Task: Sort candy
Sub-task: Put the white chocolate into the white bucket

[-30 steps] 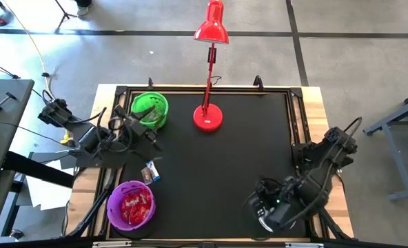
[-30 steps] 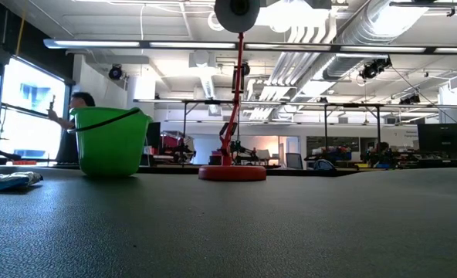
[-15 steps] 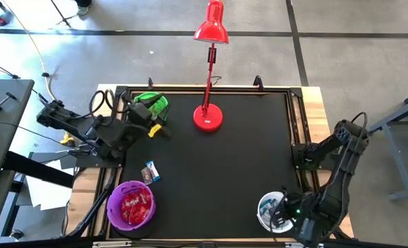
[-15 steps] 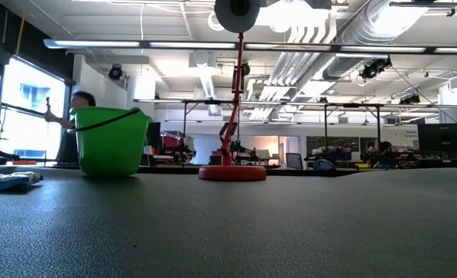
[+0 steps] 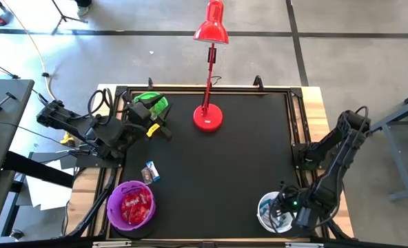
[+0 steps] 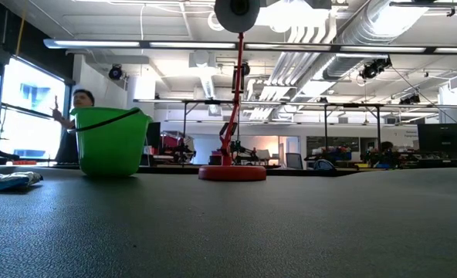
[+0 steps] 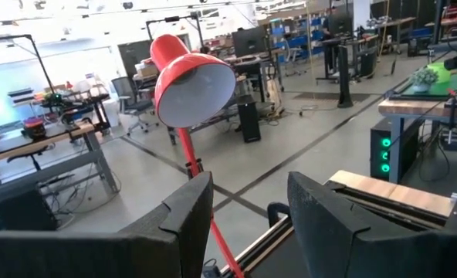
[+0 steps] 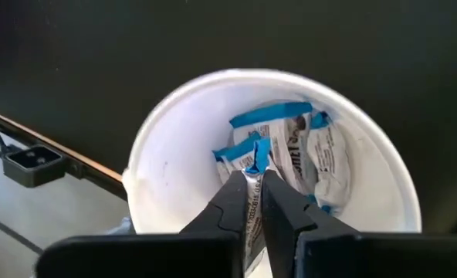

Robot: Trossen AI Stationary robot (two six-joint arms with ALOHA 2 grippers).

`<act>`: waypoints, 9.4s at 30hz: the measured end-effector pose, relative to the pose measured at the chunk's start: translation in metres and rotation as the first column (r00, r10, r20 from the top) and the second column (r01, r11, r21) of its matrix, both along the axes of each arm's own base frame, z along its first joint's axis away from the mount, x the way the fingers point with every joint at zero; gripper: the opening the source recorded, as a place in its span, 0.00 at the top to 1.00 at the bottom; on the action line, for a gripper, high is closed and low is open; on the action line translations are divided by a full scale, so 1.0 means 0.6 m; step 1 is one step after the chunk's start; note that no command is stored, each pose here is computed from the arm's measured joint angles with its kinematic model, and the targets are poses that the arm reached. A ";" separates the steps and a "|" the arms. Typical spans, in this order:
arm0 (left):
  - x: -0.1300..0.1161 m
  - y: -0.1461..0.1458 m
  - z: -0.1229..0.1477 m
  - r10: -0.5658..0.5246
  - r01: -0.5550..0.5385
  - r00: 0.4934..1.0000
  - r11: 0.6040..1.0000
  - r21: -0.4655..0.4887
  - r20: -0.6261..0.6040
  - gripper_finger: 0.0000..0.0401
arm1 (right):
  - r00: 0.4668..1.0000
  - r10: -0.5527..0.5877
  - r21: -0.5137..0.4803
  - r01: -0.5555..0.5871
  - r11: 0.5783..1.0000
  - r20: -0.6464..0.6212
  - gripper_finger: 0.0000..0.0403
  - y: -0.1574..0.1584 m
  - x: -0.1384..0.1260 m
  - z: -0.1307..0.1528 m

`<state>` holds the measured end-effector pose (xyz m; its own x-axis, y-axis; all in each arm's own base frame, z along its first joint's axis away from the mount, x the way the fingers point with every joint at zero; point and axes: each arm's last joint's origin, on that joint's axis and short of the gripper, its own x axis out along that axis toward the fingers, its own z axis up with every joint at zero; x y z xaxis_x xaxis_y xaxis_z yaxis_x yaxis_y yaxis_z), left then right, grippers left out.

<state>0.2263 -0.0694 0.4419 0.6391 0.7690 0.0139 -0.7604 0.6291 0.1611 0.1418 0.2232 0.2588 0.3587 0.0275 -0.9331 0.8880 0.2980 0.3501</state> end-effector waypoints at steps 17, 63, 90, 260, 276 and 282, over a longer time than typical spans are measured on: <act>-0.001 -0.009 -0.023 -0.065 0.064 0.997 0.997 -0.032 -0.048 0.62 | 0.995 0.090 0.037 -0.089 0.995 -0.032 0.60 -0.005 0.008 0.004; -0.118 0.028 -0.283 -0.066 -0.603 0.747 0.352 -0.716 -0.662 0.62 | 0.968 0.252 -0.268 -0.243 0.932 -0.002 0.71 -0.251 0.125 0.064; -0.074 0.010 -0.341 0.024 -0.501 0.866 0.038 -0.865 -0.500 0.62 | 0.877 0.436 -0.470 -0.477 0.742 -0.203 0.71 -0.343 0.142 0.065; 0.109 0.070 -0.198 -0.280 0.513 0.823 0.739 -0.437 0.494 0.96 | 0.477 0.385 -0.536 0.231 0.812 0.790 0.62 -0.360 0.320 0.159; 0.110 0.070 -0.194 -0.291 0.537 0.804 0.729 -0.425 0.518 0.96 | 0.483 0.374 -0.530 0.237 0.815 0.792 0.92 -0.361 0.319 0.159; 0.110 0.070 -0.194 -0.306 0.538 0.807 0.734 -0.415 0.505 0.96 | 0.489 0.381 -0.538 0.233 0.810 0.785 0.99 -0.361 0.319 0.158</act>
